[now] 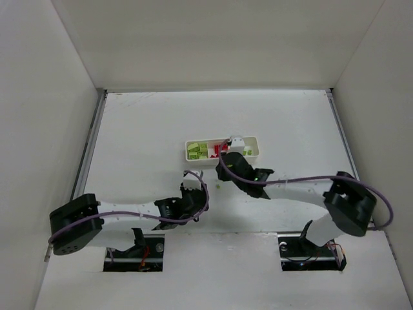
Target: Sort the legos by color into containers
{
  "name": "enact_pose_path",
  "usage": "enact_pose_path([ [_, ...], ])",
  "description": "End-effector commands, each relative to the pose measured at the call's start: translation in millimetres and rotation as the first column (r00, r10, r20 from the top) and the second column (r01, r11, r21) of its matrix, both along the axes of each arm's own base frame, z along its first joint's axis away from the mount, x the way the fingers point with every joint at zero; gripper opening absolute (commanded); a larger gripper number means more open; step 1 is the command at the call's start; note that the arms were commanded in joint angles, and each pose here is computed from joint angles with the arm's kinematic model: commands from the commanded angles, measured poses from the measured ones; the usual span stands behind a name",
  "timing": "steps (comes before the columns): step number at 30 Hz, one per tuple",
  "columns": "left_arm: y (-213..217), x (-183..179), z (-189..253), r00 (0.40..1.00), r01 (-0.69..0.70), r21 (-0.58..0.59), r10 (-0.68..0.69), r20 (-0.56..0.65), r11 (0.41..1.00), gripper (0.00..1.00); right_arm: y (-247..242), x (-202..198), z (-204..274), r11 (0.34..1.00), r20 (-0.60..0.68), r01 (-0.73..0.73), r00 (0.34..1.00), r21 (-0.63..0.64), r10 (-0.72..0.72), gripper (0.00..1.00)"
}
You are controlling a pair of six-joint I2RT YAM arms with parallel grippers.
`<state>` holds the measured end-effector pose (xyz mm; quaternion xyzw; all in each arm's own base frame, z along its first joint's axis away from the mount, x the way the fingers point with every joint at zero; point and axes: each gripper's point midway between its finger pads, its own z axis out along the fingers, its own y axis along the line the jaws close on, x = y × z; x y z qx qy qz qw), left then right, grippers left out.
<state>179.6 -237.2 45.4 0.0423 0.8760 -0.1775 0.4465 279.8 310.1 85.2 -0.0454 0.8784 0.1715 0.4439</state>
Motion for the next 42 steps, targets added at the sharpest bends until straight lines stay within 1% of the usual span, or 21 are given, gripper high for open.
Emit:
enact_pose_path([
  [1,-31.6,8.5,20.5,0.999,0.014,-0.066,-0.011,0.043,0.998,0.40,-28.9,21.3,64.0,0.994,0.132,0.068,0.988,0.087,-0.079,0.22],
  [5,-47.6,13.3,14.5,0.999,0.028,-0.041,-0.026,0.044,0.999,0.42,-74.6,52.5,74.2,0.981,0.158,0.173,0.970,0.082,-0.184,0.23],
  [8,-56.4,19.1,16.1,0.999,0.026,-0.043,-0.024,0.044,0.999,0.45,-92.9,71.3,77.9,0.971,0.161,0.223,0.958,0.091,-0.235,0.23],
  [11,-63.1,26.0,14.7,0.999,0.030,-0.028,-0.029,0.040,0.999,0.47,-100.4,90.2,73.6,0.965,0.152,0.249,0.954,0.081,-0.259,0.24],
  [15,-71.8,32.0,9.6,0.998,0.048,0.007,-0.048,0.037,0.999,0.47,-100.2,106.0,65.8,0.963,0.133,0.261,0.954,0.071,-0.269,0.25],
  [17,-73.9,34.9,8.0,0.998,0.053,0.024,-0.054,0.039,0.998,0.47,-98.8,112.4,63.4,0.963,0.126,0.262,0.955,0.066,-0.269,0.28],
  [18,-73.7,36.4,7.1,0.998,0.051,0.033,-0.053,0.043,0.998,0.47,-98.6,113.6,64.2,0.962,0.128,0.265,0.954,0.067,-0.271,0.33],
  [20,-74.2,39.1,6.4,0.998,0.049,0.037,-0.051,0.041,0.998,0.47,-99.7,113.0,68.8,0.959,0.135,0.270,0.951,0.081,-0.279,0.47],
  [22,-73.8,41.0,6.3,0.998,0.047,0.039,-0.049,0.040,0.998,0.48,-100.7,111.1,72.9,0.959,0.144,0.268,0.949,0.093,-0.279,0.51],
  [26,-71.3,46.7,-0.5,0.998,0.045,0.059,-0.047,0.031,0.997,0.47,-105.0,102.0,72.7,0.959,0.150,0.264,0.949,0.099,-0.277,0.51],
  [30,-76.9,47.0,-5.5,0.997,0.072,0.062,-0.073,0.009,0.995,0.41,-111.8,89.2,71.1,0.959,0.152,0.262,0.949,0.111,-0.277,0.50],
  [34,-75.4,48.2,-12.7,0.998,0.062,0.077,-0.062,-0.003,0.995,0.34,-114.4,78.7,71.9,0.960,0.160,0.250,0.950,0.122,-0.268,0.50],
  [42,-76.2,46.3,-23.4,0.998,0.060,0.097,-0.058,-0.027,0.993,0.27,-120.2,68.6,73.7,0.958,0.167,0.248,0.948,0.142,-0.270,0.51],
])
